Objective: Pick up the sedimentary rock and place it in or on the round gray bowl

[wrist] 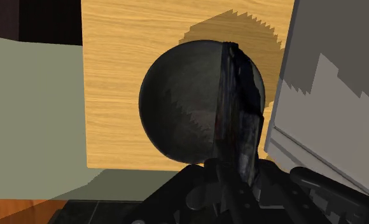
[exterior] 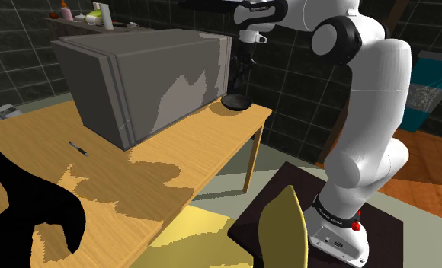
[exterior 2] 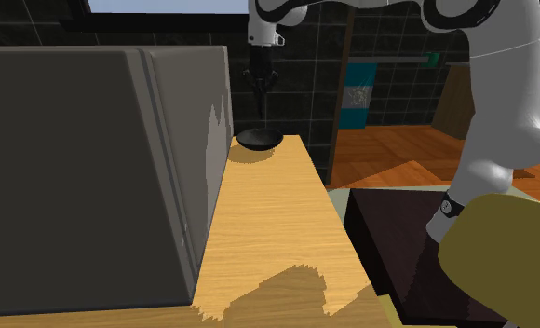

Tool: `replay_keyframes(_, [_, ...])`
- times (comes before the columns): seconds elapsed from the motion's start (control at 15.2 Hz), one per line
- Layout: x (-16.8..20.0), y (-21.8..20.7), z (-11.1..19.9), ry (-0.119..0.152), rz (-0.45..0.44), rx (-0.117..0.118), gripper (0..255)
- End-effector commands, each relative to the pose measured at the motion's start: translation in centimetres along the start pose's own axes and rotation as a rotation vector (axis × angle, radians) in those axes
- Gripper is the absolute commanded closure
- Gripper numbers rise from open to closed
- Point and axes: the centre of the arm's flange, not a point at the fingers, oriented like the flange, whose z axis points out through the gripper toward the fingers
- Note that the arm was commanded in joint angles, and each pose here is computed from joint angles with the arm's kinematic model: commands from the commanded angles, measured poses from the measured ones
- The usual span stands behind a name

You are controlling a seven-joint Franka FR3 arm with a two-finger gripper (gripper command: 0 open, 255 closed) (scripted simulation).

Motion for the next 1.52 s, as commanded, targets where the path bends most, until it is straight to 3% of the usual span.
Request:
replay_keyframes(0.0, [1.2,-0.1,0.5,0.0,-0.001,0.0,255])
replay_keyframes(0.92, [1.4,0.3,7.9,0.0,-0.001,0.0,255])
replay_keyframes(1.45, [1.4,0.4,8.2,0.0,-0.001,0.0,255])
